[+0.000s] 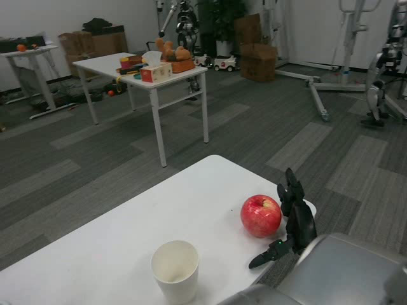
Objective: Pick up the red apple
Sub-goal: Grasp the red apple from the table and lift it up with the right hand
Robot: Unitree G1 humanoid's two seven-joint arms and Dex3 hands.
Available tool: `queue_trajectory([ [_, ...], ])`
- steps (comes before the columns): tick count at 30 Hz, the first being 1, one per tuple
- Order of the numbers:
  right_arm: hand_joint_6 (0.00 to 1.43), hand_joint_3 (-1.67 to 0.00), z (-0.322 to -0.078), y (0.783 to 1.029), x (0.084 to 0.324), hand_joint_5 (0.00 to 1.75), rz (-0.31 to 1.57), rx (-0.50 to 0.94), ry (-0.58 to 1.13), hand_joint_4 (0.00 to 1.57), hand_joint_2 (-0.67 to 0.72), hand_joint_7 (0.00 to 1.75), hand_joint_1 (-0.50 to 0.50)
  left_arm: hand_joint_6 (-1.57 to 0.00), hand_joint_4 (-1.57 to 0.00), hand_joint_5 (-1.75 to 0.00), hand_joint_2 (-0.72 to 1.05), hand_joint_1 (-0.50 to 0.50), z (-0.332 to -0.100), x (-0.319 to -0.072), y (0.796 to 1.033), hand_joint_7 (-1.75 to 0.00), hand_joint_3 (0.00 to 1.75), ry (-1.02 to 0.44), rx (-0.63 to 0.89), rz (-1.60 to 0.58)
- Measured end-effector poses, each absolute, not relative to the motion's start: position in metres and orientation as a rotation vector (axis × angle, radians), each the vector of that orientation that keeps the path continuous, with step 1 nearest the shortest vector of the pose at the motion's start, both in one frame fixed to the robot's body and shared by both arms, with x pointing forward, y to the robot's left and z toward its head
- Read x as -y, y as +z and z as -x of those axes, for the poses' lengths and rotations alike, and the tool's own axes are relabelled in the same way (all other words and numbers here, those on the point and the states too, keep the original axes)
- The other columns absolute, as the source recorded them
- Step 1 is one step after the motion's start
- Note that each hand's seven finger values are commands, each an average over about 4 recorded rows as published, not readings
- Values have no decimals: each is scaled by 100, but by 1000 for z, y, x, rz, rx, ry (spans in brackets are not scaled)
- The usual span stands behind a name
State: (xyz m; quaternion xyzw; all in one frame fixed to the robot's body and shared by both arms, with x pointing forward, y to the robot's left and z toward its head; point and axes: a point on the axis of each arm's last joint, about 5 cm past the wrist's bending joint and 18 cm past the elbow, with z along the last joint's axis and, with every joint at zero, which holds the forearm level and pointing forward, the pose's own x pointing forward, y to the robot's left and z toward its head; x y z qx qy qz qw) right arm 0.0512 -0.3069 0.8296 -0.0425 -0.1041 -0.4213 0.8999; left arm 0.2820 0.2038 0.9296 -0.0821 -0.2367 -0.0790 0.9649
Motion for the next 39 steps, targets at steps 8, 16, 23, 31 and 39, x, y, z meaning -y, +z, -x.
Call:
queue_trajectory([
  [8, 0, 0, -56, 828, 311, 0, 88, 221, -880, 0, 46, 0, -50, 0, 0, 0, 105, -48, -282, -204, 930, 0, 0, -160, 479, 166],
  [16, 0, 0, -62, 827, 315, 0, 95, 219, -870, 0, 34, 0, -50, 0, 0, 0, 105, -47, -282, -203, 929, 0, 0, -162, 479, 167],
  [23, 0, 0, -71, 826, 315, 0, 89, 216, -852, 0, 30, 0, -50, 0, 0, 0, 105, -48, -280, -204, 928, 0, 0, -161, 475, 167],
  [31, 0, -8, -77, 823, 314, 0, 85, 204, -838, 0, 0, 2, -43, 0, 0, 0, 105, -48, -280, -204, 928, 0, 0, -161, 474, 167],
  [39, 0, -16, -77, 822, 314, 44, 92, 192, -825, 0, -16, 38, -29, 0, 0, 0, 105, -48, -280, -204, 928, 0, 0, -163, 474, 167],
])
